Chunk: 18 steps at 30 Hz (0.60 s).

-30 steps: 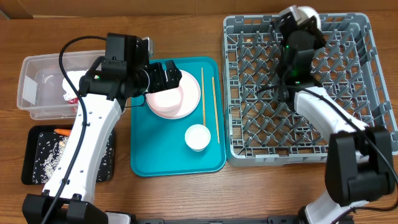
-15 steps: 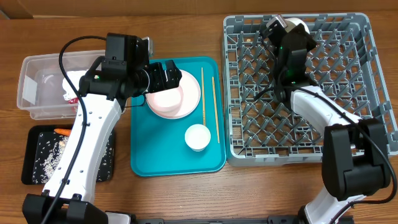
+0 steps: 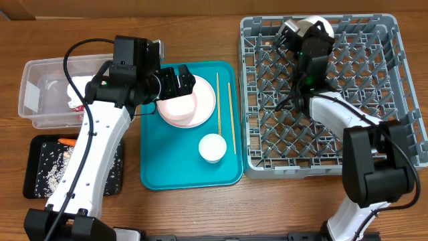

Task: Sort waste into correct bins and load items into the dishwasher
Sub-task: 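Release the bowl from the left gripper and carry it right over the rack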

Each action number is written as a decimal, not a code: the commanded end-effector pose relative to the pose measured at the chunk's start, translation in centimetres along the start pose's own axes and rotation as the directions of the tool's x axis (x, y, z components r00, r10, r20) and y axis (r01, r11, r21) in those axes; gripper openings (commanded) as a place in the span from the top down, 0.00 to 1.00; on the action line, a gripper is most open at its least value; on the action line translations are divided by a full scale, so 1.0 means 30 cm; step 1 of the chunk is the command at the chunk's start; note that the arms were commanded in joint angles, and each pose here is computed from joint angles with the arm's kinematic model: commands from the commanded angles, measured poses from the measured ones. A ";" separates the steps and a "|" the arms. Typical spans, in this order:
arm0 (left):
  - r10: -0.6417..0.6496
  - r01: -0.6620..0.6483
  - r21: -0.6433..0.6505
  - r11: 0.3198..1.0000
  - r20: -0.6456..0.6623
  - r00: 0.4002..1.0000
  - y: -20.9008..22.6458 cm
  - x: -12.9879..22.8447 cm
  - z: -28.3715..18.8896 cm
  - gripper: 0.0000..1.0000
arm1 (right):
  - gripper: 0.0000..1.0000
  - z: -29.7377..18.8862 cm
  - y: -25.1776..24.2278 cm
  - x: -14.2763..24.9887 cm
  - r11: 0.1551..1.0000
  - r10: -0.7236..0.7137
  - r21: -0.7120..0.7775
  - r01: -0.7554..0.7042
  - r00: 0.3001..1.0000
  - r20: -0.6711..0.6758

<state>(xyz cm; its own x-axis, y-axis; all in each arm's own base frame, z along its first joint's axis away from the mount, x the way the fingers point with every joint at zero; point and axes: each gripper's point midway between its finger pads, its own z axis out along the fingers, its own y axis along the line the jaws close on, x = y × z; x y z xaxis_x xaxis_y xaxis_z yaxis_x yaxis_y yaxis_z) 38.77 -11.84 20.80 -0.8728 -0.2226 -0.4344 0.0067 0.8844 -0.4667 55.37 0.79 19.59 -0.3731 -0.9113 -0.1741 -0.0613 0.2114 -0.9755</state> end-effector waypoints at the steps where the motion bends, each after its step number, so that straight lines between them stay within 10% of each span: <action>1: 0.013 -0.013 0.004 1.000 0.032 0.999 -0.013 -0.027 -0.027 0.00 | 0.96 0.003 -0.002 -0.021 0.998 -0.058 0.007 0.058 0.998 0.000; 18: 0.013 -0.013 0.004 1.000 0.032 0.999 -0.013 -0.027 -0.027 0.00 | 0.95 -0.047 0.050 -0.068 0.995 -0.092 -0.028 0.091 0.995 -0.036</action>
<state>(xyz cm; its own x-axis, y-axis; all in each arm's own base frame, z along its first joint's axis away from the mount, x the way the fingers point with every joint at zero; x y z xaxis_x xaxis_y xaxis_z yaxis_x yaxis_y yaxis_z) 38.79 -11.84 20.82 -0.8724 -0.2230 -0.4349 0.0067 0.8843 -0.4669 54.71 2.90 18.59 -0.3882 -0.9184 -0.0763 -0.1224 0.1334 -0.9835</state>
